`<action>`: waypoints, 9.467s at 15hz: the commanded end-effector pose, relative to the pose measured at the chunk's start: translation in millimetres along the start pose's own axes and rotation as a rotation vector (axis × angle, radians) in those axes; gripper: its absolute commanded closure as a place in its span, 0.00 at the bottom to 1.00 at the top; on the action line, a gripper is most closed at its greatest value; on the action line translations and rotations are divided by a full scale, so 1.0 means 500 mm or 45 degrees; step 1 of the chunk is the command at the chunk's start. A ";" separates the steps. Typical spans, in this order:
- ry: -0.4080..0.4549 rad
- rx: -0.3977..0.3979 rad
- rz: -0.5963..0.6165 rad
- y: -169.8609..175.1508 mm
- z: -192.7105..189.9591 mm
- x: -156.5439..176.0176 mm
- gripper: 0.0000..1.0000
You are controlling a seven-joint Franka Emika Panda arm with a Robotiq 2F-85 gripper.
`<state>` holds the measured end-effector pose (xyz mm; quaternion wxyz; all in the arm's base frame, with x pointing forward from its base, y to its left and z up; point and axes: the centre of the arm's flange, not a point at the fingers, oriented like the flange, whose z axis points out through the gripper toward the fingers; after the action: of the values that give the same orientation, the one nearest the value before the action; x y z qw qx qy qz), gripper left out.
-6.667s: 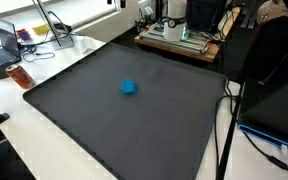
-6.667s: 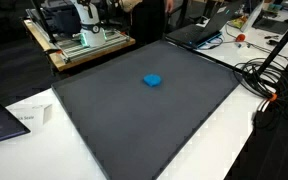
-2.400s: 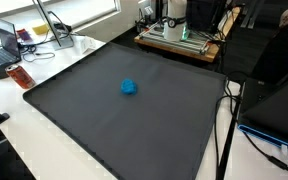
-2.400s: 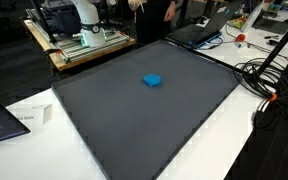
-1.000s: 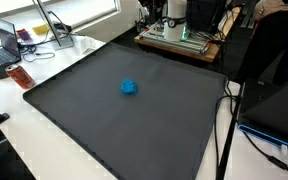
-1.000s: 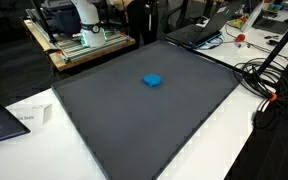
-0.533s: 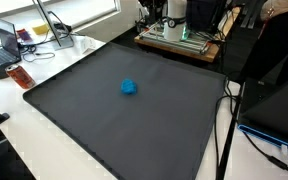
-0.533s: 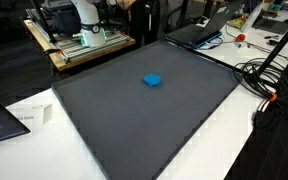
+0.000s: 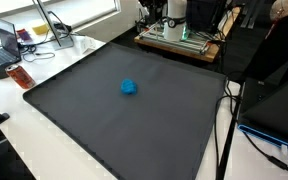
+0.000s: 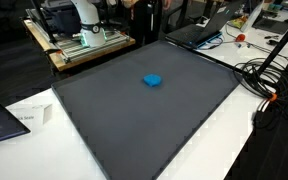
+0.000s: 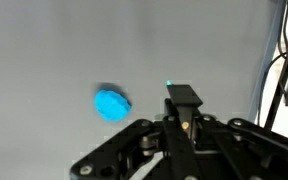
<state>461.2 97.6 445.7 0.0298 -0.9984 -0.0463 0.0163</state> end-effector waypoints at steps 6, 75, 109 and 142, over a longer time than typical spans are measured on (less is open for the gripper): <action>-0.018 -0.146 0.306 -0.057 -0.005 0.201 0.97; -0.336 -0.323 0.581 0.141 0.282 0.580 0.88; -0.423 0.245 0.422 0.357 0.367 0.452 0.97; -0.150 1.110 0.195 0.641 0.422 0.245 0.97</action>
<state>598.7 -180.0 221.6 0.3983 -0.9104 0.0584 0.0956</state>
